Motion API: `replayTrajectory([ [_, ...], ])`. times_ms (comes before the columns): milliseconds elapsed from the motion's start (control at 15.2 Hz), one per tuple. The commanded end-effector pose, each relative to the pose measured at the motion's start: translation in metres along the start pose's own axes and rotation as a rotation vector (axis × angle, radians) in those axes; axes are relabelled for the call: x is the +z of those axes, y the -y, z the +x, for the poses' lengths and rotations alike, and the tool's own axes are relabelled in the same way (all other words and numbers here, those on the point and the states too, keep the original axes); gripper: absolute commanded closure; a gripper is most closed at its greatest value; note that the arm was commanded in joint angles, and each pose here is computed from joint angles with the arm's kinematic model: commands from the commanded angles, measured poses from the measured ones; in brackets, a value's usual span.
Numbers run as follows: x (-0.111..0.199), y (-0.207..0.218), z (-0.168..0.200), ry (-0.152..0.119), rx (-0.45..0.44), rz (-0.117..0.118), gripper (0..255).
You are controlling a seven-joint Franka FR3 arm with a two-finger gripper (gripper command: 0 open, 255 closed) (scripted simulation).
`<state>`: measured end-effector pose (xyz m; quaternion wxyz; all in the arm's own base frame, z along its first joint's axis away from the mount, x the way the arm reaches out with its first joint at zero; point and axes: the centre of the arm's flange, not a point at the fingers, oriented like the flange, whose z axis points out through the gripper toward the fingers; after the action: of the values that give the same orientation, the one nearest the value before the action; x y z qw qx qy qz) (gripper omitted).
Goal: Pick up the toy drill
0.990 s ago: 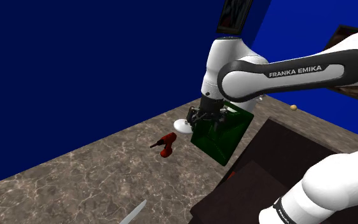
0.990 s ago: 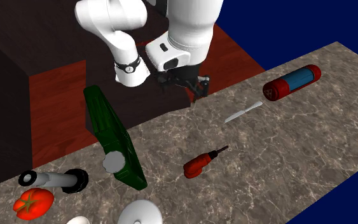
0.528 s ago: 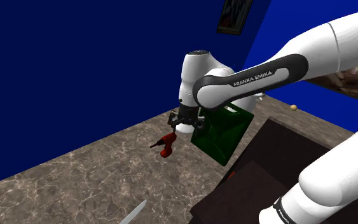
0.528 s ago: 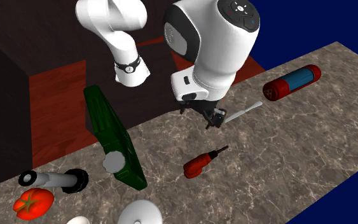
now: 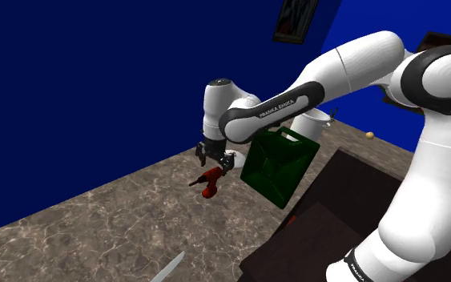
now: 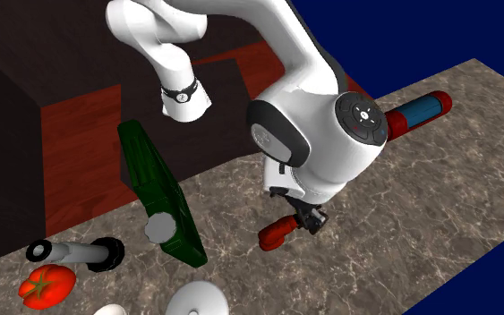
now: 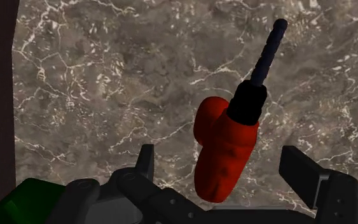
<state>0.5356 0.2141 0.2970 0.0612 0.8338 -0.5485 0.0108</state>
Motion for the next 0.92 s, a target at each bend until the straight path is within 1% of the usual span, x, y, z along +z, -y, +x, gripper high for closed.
replayTrajectory([
  [0, 0.014, 0.020, 0.006, -0.004, 0.085, -0.004, 0],
  [462, 0.050, 0.024, 0.003, -0.004, 0.085, -0.004, 0],
  [660, 0.053, 0.024, 0.003, -0.004, 0.085, -0.004, 0],
  [726, 0.053, 0.024, 0.003, -0.004, 0.085, -0.004, 255],
  [858, 0.053, 0.024, 0.002, -0.004, 0.085, -0.004, 255],
])
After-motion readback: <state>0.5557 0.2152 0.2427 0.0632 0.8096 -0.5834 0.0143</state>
